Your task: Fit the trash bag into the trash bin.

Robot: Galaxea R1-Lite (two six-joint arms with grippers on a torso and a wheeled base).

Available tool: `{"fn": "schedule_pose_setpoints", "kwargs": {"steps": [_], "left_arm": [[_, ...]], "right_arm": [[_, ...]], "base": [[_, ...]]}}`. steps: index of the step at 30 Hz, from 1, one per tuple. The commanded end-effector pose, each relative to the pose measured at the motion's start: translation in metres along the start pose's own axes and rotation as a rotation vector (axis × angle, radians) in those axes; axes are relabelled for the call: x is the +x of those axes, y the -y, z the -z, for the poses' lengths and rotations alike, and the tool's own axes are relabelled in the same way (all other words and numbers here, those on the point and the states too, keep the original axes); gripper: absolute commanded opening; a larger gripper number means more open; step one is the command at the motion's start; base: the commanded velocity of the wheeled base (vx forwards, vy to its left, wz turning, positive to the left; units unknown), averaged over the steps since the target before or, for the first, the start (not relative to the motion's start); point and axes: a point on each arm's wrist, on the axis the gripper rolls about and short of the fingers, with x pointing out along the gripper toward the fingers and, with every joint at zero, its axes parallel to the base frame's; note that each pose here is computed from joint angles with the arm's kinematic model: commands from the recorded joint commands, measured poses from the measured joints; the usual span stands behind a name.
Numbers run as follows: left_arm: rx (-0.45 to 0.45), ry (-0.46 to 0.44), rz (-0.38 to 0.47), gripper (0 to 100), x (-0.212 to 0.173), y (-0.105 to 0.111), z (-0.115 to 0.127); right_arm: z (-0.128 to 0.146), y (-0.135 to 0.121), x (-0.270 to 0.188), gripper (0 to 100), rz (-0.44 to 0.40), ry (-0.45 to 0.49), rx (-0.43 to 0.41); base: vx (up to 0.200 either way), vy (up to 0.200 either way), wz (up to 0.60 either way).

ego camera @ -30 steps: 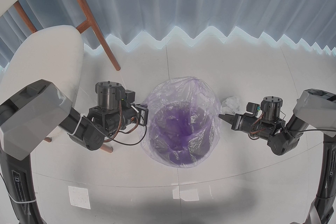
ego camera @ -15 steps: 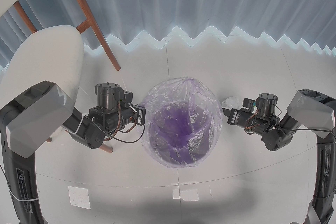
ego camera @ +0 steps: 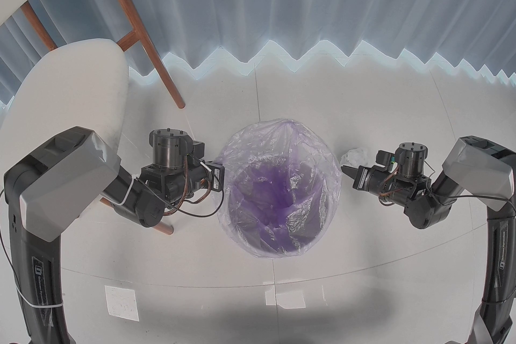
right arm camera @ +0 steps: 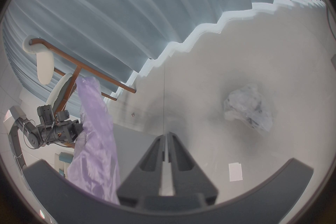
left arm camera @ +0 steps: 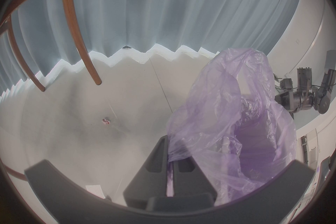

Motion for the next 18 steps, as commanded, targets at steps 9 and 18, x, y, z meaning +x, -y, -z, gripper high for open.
{"fn": "schedule_pose_setpoints", "kwargs": {"steps": [9, 18], "left_arm": [[0.01, 0.015, 0.025, 0, -0.002, 0.012, -0.005], [0.011, 0.021, 0.028, 0, -0.002, 0.013, -0.007]], "right_arm": [[0.009, -0.028, -0.063, 100, -0.071, 0.042, 0.019], [0.023, -0.033, -0.032, 100, -0.128, 0.03, 0.002]], "base": [[0.0, 0.0, 0.0], [0.0, 0.0, 0.0]]}}
